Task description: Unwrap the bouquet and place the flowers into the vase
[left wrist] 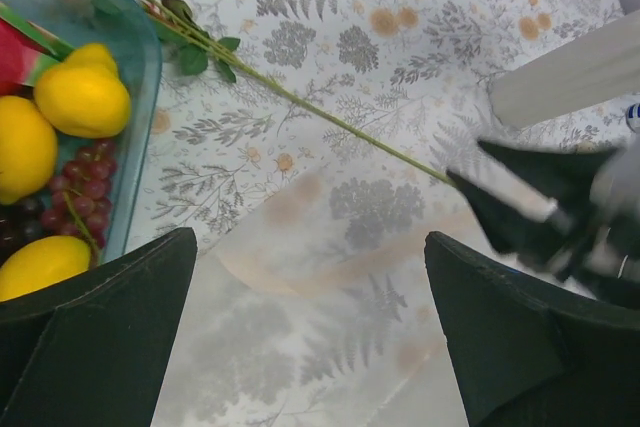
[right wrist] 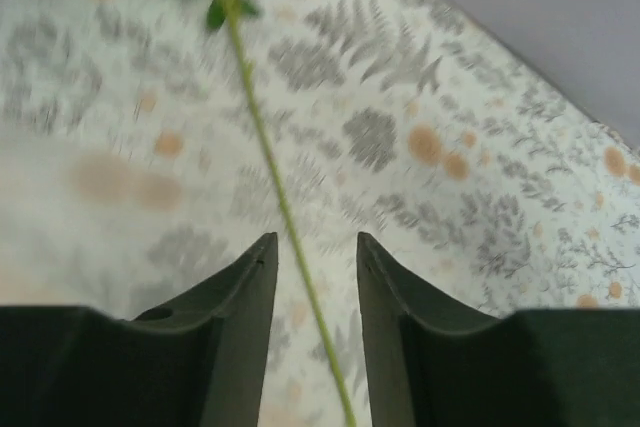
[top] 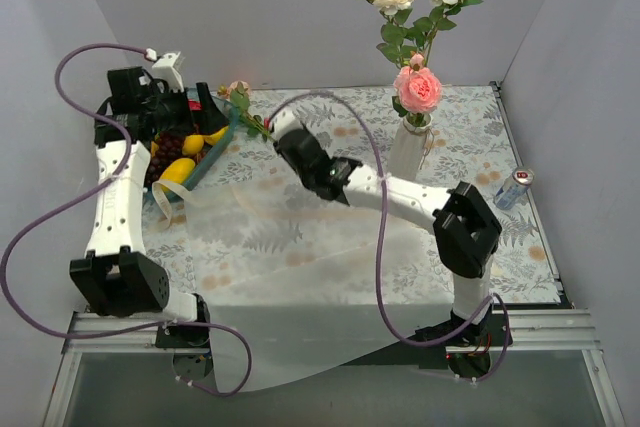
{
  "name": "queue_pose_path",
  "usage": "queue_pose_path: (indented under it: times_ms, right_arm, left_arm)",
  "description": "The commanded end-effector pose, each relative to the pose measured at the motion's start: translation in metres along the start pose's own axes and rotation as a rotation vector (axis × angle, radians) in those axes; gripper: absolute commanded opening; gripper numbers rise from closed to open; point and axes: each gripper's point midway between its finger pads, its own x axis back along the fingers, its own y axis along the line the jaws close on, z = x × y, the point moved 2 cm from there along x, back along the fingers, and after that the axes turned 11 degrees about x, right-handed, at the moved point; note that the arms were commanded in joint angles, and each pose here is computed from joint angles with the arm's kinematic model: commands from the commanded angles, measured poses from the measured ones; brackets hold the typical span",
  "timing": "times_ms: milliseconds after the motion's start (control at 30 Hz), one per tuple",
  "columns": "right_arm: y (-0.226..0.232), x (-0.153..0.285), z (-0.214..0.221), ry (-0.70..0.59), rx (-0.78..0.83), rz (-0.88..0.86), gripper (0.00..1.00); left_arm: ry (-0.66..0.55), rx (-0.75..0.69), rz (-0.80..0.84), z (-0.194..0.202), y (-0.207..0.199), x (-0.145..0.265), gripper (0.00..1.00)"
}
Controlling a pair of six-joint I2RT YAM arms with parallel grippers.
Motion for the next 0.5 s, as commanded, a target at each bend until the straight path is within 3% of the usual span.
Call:
queue_pose_path:
  times_ms: [0, 167, 233, 267, 333, 467]
  right_arm:
    - [-0.013, 0.087, -0.065, -0.336, -0.012, 0.108, 0.48]
    - [-0.026, 0.113, -0.069, -0.365, -0.004, 0.11, 0.48]
    - [-0.026, 0.124, -0.05, -0.366, 0.025, 0.13, 0.47]
    - [-0.033, 0.149, -0.06, -0.437, -0.026, 0.136, 0.46]
    - [-0.026, 0.168, -0.044, -0.446, -0.014, 0.131, 0.44]
    - [-0.045, 0.214, -0.04, -0.509, -0.076, 0.179, 0.39]
  left_arm:
    - [0.183, 0.077, -0.005, 0.04, -0.008, -0.075, 0.98]
    - [0.233, 0.147, -0.035, 0.039, -0.019, -0.131, 0.98]
    - [0.275, 0.153, -0.069, 0.051, -0.016, -0.16, 0.98]
    - [0.271, 0.166, -0.071, 0.046, -0.02, -0.167, 0.98]
    - [0.354, 0.201, -0.126, 0.07, -0.013, -0.196, 0.98]
    - [0.377, 0.21, -0.18, 0.083, -0.01, -0.228, 0.98]
